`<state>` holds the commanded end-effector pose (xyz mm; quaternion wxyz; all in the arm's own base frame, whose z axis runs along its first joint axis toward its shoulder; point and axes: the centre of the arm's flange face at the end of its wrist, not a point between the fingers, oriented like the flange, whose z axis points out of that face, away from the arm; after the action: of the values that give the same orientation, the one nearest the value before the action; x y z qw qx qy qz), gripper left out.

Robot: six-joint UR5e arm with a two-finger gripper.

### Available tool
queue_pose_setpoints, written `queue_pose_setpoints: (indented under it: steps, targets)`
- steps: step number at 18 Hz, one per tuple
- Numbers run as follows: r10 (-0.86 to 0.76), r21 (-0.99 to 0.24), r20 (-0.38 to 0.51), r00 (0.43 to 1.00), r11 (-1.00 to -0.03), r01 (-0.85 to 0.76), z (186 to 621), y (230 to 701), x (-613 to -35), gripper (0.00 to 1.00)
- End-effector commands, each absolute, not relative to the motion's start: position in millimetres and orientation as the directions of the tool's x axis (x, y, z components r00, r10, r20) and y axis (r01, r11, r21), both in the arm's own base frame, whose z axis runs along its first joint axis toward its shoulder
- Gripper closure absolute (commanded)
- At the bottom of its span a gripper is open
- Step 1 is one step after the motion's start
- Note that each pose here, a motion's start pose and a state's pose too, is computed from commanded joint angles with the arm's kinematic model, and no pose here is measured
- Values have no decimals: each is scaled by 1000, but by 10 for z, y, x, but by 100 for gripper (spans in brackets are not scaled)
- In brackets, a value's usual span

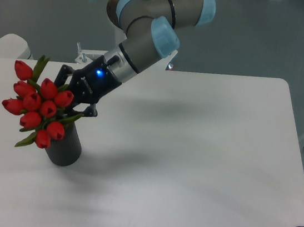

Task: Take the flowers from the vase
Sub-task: 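Lift the gripped tulips upward out of the grey vase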

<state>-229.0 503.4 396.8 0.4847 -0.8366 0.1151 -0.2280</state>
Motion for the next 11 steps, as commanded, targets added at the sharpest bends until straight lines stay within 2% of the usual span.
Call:
queue_pose_setpoints:
  steps: [11]
  targets:
    - [-399,-879,279,873,-472,66,4355,5005,-2292,72]
